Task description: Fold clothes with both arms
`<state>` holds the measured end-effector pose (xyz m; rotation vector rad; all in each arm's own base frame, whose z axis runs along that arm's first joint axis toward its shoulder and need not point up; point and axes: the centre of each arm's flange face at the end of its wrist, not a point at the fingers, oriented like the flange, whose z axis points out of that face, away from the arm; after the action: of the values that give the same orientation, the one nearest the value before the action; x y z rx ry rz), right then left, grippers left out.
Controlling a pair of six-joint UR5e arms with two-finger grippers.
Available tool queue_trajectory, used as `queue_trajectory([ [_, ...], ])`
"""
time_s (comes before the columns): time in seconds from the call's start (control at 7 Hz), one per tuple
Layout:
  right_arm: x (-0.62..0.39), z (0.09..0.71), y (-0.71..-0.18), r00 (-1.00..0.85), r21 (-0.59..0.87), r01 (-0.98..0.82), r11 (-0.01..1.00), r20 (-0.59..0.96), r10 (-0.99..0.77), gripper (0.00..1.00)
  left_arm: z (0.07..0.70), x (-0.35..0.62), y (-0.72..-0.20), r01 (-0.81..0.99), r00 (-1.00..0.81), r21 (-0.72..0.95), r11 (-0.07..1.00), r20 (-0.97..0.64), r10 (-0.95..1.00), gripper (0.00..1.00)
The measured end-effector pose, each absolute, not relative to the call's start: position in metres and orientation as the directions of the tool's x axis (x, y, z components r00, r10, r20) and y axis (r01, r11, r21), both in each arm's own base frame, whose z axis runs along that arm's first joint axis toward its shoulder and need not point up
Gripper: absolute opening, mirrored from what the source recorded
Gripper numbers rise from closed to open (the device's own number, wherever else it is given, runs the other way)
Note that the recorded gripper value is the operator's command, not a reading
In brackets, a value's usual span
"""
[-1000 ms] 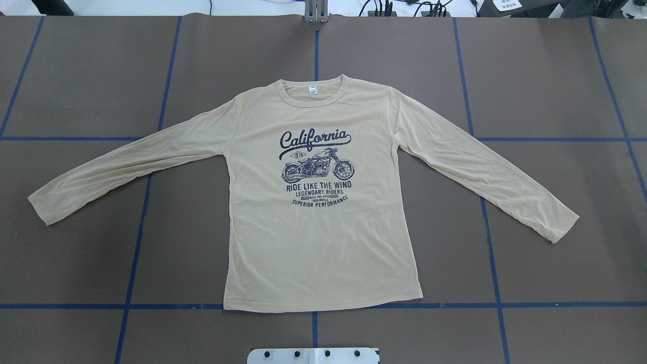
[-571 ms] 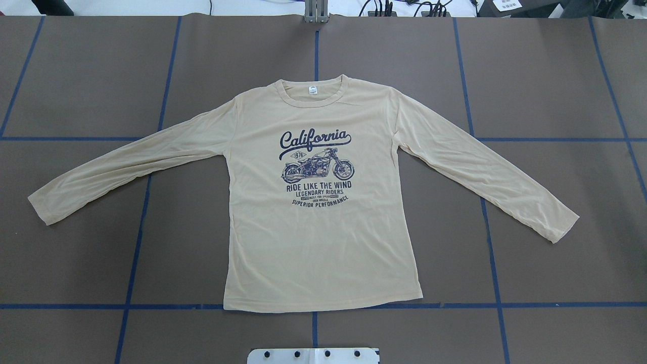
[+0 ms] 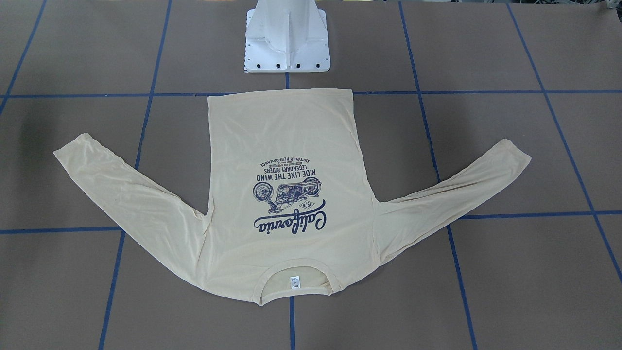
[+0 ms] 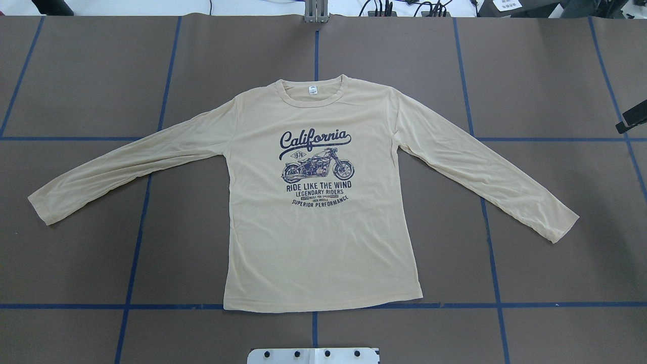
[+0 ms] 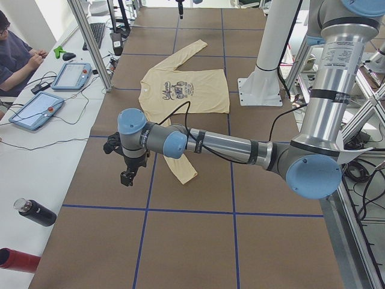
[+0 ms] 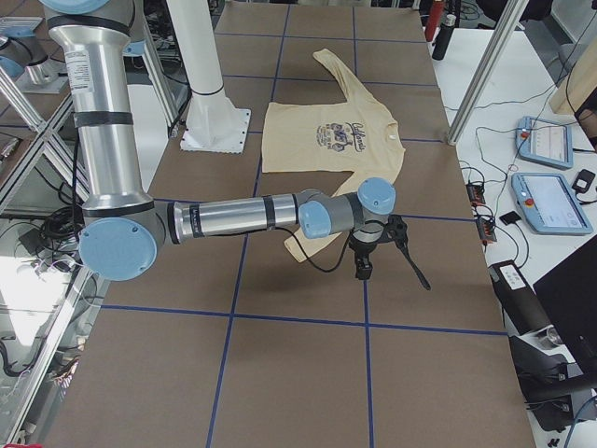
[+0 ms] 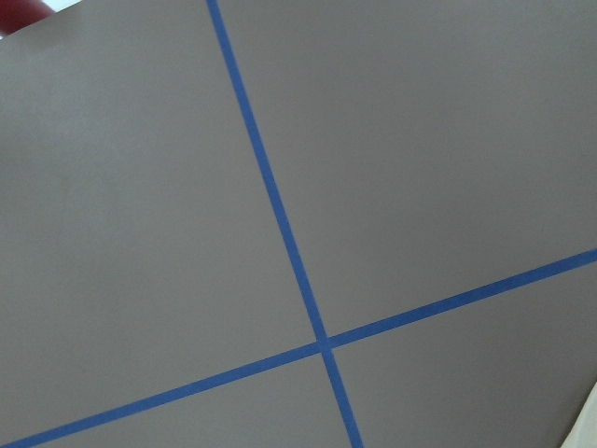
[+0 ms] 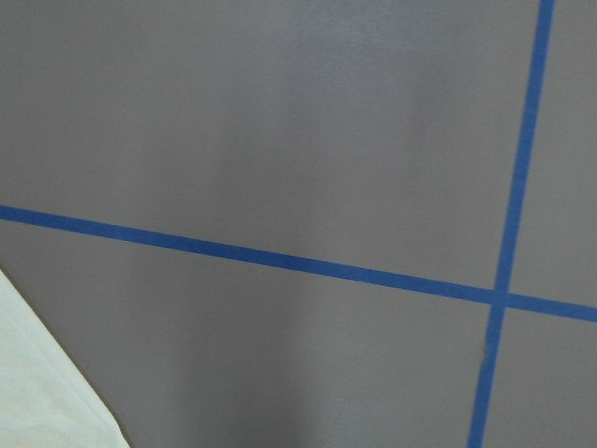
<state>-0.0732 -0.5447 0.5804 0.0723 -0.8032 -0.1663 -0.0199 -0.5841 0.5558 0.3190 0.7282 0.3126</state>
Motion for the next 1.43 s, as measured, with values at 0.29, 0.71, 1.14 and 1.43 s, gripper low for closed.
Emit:
queue_trajectory([
  [0.29,-0.104,0.593,-0.519,0.665,0.158,0.108,0.982,0.723,-0.189,1.00,0.565,-0.015,-0.584,-0.155,0.695,0.392,0.907,-0.610,0.382,1.00],
  [0.71,-0.166,0.601,-0.469,0.621,0.164,0.031,0.986,0.770,-0.148,1.00,0.587,-0.015,-0.568,-0.147,0.690,0.436,0.888,-0.598,0.408,1.00],
  [1.14,-0.196,0.594,-0.434,0.639,0.159,0.035,0.987,0.756,-0.144,1.00,0.588,-0.016,-0.565,-0.145,0.690,0.443,0.885,-0.596,0.411,1.00],
  [1.43,-0.216,0.598,-0.412,0.670,0.176,0.066,0.982,0.722,-0.174,1.00,0.587,-0.016,-0.565,-0.145,0.690,0.443,0.885,-0.595,0.411,1.00],
])
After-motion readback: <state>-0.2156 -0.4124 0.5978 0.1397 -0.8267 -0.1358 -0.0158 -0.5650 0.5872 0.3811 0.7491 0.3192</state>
